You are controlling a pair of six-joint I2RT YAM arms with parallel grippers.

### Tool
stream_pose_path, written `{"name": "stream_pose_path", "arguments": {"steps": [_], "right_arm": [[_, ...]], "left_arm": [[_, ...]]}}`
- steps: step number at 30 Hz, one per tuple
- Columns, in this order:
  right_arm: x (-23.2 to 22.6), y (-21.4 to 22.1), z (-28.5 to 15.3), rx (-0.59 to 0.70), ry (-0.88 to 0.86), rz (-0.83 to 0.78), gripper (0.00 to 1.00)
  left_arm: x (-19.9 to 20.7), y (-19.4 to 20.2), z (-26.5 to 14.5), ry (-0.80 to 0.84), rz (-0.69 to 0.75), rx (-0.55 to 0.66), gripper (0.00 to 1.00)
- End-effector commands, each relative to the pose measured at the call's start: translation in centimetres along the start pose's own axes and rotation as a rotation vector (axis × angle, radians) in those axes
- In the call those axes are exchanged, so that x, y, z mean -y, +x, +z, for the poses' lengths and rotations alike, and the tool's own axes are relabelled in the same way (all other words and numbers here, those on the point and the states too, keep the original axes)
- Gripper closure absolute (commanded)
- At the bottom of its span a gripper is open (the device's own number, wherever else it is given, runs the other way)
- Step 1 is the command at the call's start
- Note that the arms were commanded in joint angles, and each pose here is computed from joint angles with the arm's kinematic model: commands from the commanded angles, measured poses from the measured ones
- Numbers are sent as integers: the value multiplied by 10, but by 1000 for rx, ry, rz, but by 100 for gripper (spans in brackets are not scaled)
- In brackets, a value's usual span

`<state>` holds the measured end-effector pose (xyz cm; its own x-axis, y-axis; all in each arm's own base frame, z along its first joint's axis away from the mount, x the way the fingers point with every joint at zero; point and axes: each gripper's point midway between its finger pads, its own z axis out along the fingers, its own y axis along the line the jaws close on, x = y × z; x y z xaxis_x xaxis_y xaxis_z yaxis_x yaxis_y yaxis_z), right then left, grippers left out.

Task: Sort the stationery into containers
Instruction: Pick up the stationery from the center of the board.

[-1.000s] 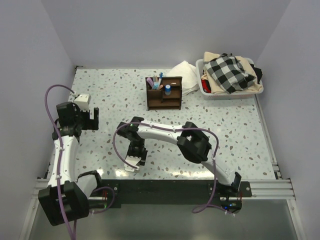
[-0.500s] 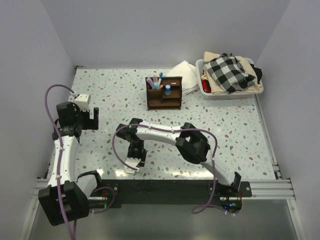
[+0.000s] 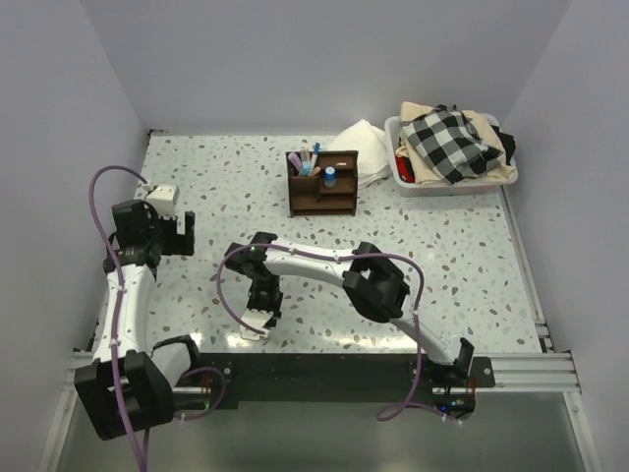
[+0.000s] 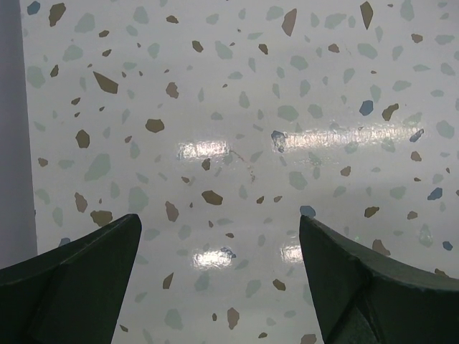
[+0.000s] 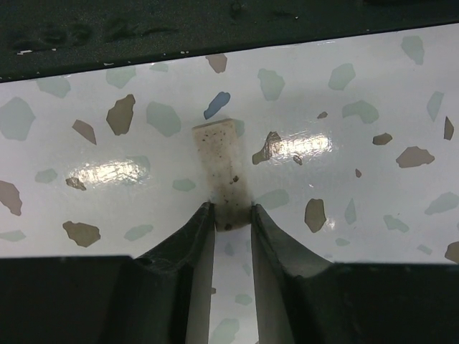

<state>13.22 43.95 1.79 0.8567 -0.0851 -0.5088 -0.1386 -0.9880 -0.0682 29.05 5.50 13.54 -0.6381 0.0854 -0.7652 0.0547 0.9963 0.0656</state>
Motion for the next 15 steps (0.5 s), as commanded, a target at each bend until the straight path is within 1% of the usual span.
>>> {"name": "stream_pose_path", "arguments": {"steps": [1, 3, 4, 6, 7, 9, 10, 12, 13, 15], "right_arm": [[-25, 15, -1, -49, -53, 119, 98], [-28, 15, -12, -48, -29, 179, 100], [-30, 19, -20, -36, 1, 260, 100], [-27, 21, -40, -23, 77, 349, 100], [-26, 30, -48, -5, 137, 475, 100], [-26, 35, -64, 4, 213, 590, 100], [-25, 42, -78, 18, 302, 731, 100], [-29, 48, -87, 45, 370, 864, 100], [-31, 53, -96, 72, 450, 1000, 100], [-37, 60, -103, 97, 522, 1135, 100]], "left_arm": [[-2, -17, 2, 11, 4, 54, 3], [1, -18, 3, 27, 12, 53, 3], [0, -21, 4, 30, 18, 58, 4], [4, -23, 7, 63, 35, 63, 4], [6, -30, 7, 83, 46, 81, 6], [18, -37, 9, 167, 78, 97, 10], [19, -46, 9, 179, 89, 113, 12], [22, -52, 15, 202, 94, 110, 12], [21, -61, 16, 201, 106, 124, 13], [25, -65, 25, 209, 131, 112, 13]]}}
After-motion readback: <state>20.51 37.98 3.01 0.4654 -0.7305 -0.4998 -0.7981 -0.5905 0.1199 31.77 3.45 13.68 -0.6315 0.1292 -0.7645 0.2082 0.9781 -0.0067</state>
